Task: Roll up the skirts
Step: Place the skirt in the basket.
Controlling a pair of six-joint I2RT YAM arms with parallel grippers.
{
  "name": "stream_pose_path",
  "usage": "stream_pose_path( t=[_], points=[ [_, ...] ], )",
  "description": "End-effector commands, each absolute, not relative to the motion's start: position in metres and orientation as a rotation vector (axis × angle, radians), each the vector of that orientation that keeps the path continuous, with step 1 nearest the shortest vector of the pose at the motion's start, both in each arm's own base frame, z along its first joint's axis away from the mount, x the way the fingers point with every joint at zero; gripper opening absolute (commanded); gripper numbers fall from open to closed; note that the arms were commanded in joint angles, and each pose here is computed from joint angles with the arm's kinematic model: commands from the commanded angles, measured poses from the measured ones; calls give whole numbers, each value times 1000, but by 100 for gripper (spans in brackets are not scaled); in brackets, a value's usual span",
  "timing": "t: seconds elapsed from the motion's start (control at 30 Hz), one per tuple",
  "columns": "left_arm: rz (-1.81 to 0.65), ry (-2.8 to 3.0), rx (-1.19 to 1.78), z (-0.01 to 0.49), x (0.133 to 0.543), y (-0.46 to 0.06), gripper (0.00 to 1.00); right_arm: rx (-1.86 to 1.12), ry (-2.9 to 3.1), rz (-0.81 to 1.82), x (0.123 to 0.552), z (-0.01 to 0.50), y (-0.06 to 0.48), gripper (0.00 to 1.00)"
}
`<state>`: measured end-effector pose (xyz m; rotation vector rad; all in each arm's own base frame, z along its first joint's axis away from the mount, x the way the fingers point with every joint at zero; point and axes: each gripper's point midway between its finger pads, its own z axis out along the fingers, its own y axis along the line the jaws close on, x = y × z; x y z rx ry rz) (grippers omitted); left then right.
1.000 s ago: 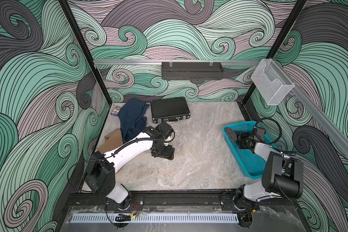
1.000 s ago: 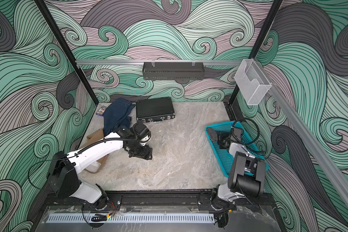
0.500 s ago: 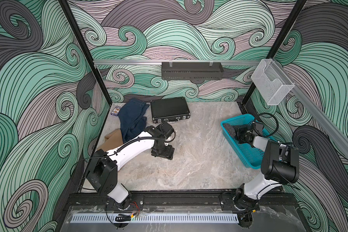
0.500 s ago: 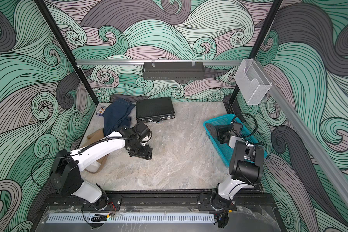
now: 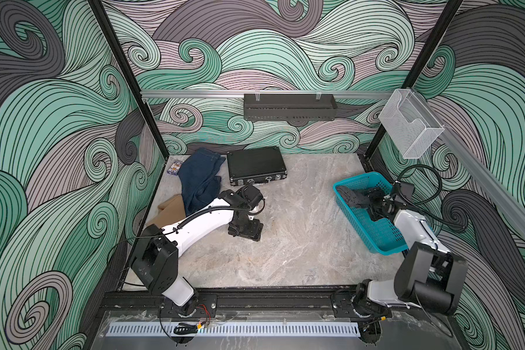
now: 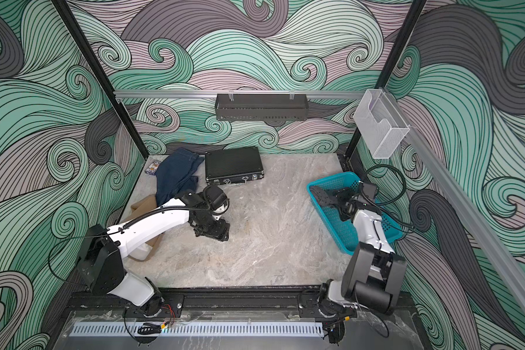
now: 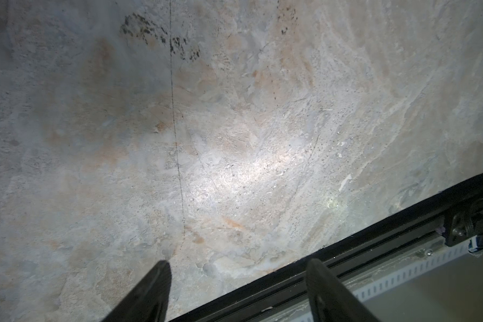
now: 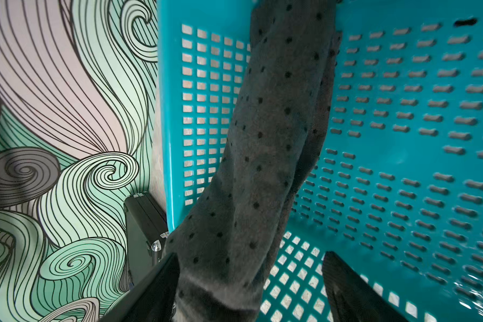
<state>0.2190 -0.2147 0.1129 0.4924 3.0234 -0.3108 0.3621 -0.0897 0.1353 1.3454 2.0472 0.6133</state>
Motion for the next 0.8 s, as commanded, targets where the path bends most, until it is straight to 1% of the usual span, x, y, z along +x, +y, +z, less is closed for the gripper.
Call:
stream_pose_path(
  t=[0.0,0.07,0.17,0.23,0.3,0.37,0.43,0.53,0.63,0.73,0.77],
  points=[
    [-275,3010,505,122,221,-212,77,1390,2098,561,333,125,-91,85],
    [-265,2987,487,126,224,-210,77,1334,2083,556,327,144,-87,86],
    [-238,2938,419,136,232,-206,78,1120,2050,576,334,191,-63,83],
    [-215,2903,344,148,240,-200,78,891,2044,605,344,225,-24,82],
    [-194,2852,242,166,250,-189,81,626,2096,646,347,246,32,81],
    [-175,2788,72,186,263,-165,87,368,2126,702,345,257,88,80],
    [-209,2720,-143,201,276,-136,88,152,2173,718,333,246,136,80],
    [-236,2588,-465,208,292,-83,98,-126,2278,685,308,204,194,79],
    [-297,2512,-745,196,308,-42,99,-344,2378,610,283,154,234,78],
    [-320,2519,-962,167,330,-17,99,-508,2430,520,266,119,262,76],
    [-349,2516,-1001,159,343,-14,99,-551,2423,497,263,111,270,76]
  ],
)
